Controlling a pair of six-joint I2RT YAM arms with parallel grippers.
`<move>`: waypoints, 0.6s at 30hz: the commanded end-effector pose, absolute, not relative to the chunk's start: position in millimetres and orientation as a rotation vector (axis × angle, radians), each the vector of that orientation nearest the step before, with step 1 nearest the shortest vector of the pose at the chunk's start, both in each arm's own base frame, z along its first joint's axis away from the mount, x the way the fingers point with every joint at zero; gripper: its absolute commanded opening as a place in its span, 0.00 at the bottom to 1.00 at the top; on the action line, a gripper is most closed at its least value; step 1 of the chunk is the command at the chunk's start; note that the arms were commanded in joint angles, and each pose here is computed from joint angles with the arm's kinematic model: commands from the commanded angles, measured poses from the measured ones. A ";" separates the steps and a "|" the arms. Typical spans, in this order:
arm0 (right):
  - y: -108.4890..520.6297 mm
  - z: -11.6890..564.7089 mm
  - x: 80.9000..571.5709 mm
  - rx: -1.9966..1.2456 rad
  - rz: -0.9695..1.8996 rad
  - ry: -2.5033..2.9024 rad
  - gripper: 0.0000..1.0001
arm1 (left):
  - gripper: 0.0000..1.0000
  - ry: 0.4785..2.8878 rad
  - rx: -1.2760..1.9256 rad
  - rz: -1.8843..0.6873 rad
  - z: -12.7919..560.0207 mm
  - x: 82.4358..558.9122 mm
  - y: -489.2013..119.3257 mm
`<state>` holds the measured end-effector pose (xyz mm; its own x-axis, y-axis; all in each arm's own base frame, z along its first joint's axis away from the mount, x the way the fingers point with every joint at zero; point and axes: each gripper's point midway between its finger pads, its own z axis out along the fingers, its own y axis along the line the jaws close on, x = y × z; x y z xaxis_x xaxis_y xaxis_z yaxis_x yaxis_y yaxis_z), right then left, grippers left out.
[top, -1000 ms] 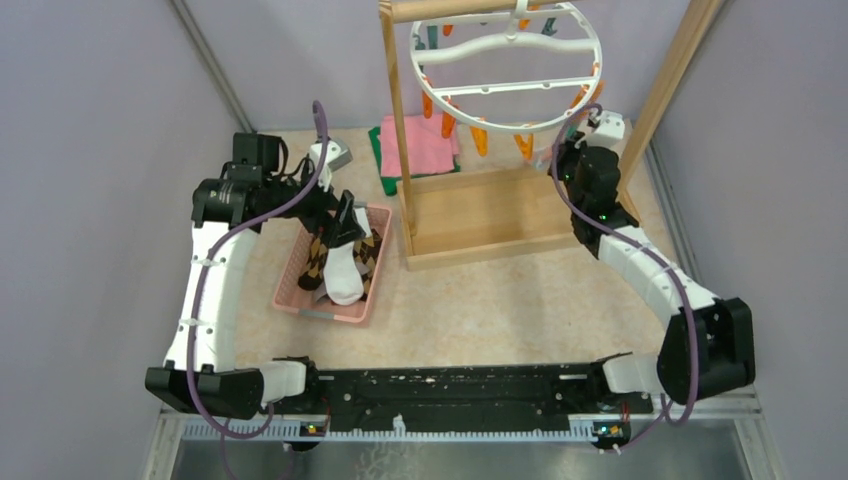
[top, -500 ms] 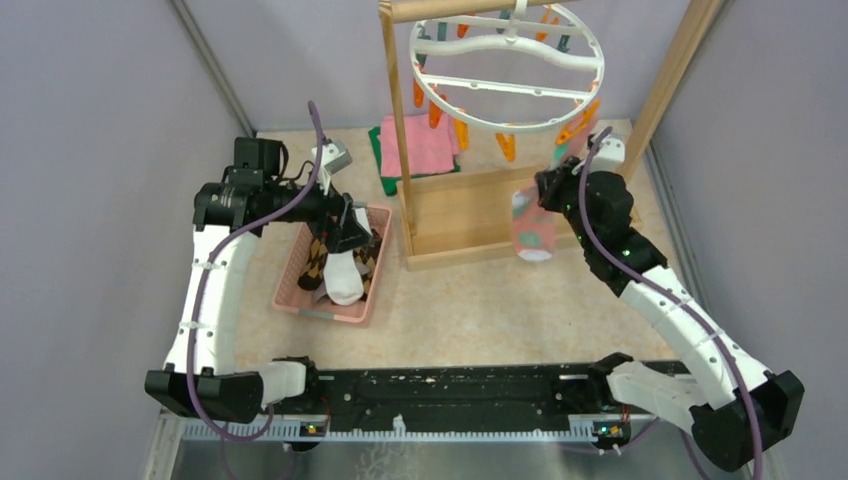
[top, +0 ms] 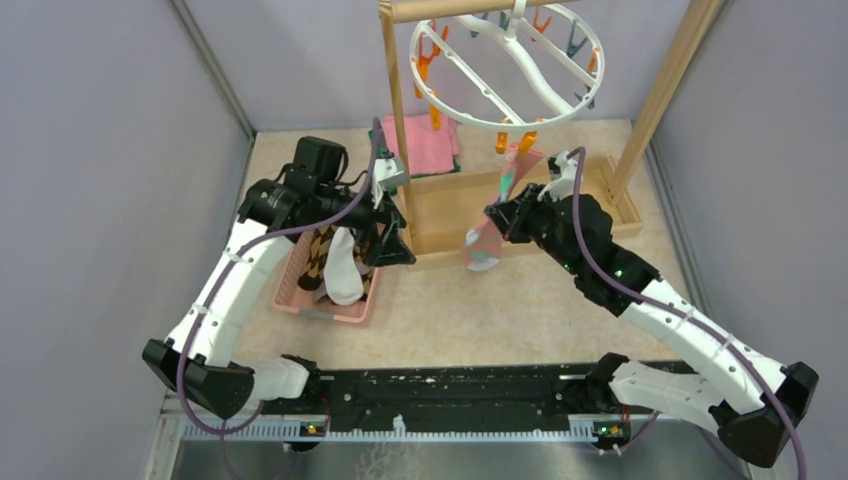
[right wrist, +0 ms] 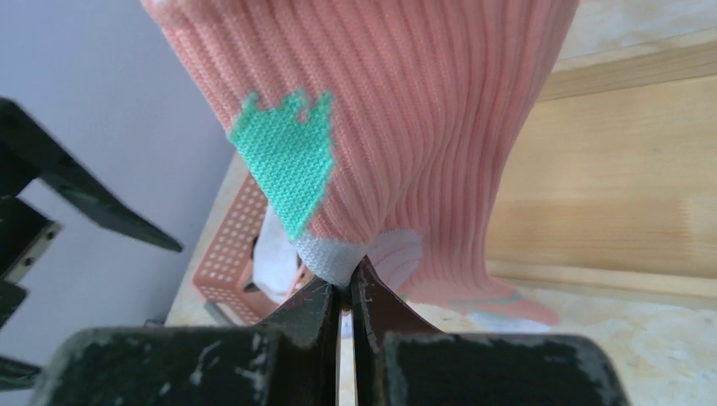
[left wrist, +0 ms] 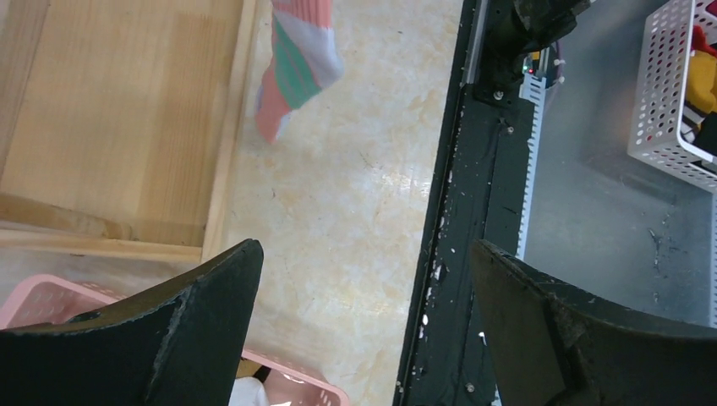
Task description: Remove the socks clipped to the hanger
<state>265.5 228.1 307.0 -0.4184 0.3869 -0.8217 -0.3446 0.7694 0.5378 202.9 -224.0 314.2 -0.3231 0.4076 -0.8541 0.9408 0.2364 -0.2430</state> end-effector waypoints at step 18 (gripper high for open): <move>301.5 374.3 252.5 -0.034 1.212 1.668 0.08 | 0.99 1.719 1.314 -1.031 291.9 237.6 -291.6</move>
